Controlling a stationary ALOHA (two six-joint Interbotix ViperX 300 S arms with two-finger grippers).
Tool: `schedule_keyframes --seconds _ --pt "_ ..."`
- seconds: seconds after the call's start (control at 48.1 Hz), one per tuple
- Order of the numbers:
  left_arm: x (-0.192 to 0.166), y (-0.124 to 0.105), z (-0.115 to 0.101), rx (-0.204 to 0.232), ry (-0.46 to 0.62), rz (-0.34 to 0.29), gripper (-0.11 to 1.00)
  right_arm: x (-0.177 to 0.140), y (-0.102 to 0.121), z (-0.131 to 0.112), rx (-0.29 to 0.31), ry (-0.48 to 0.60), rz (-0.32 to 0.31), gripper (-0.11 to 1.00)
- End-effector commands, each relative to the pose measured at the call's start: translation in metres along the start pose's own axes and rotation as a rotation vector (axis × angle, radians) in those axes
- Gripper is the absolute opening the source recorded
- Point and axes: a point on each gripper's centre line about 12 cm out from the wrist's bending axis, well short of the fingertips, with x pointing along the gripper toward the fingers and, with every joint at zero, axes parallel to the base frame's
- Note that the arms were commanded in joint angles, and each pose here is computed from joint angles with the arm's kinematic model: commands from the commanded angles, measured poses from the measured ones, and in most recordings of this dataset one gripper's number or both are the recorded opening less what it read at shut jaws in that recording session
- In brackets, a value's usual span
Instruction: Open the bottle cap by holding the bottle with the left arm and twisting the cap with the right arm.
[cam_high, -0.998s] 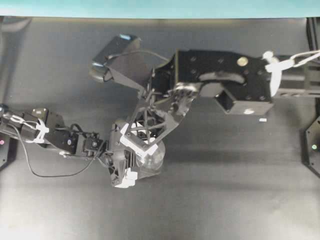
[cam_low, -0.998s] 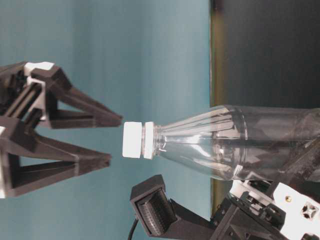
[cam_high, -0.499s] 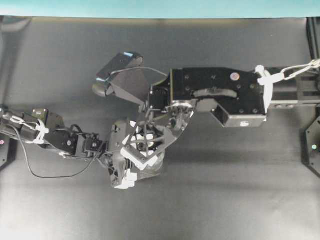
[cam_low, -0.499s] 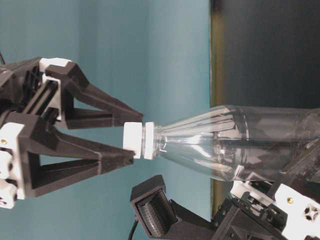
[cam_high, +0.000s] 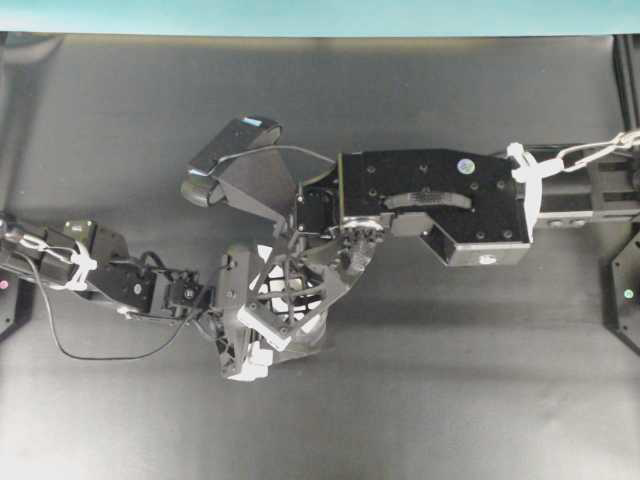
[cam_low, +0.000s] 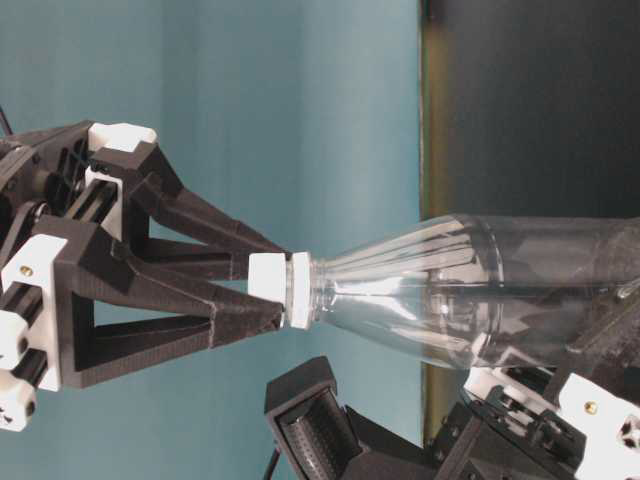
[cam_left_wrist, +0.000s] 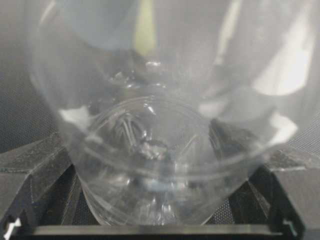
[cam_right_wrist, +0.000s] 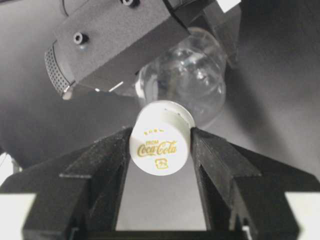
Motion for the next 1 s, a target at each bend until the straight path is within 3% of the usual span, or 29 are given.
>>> schedule_keyframes --seconds 0.0,0.145,0.457,0.79,0.977 --pt "0.0017 -0.0018 0.0053 0.005 -0.015 -0.006 0.89 -0.0033 0.0072 -0.0061 -0.051 0.007 0.006 0.38" --pt "0.0014 -0.0018 0.0048 0.005 -0.013 -0.006 0.89 -0.0044 0.0046 -0.0061 -0.161 0.019 -0.004 0.38" --pt "0.0010 -0.0018 0.0048 0.005 -0.013 -0.006 0.89 -0.0093 0.0065 -0.0050 -0.530 0.040 -0.012 0.38" --pt "0.0016 -0.0012 0.0055 0.009 -0.013 -0.004 0.89 -0.0089 -0.0001 -0.0090 -0.996 0.110 -0.043 0.38" --pt "0.0019 -0.0019 0.0060 0.007 -0.015 -0.006 0.89 -0.0089 0.0012 -0.0059 -1.146 0.081 -0.046 0.38"
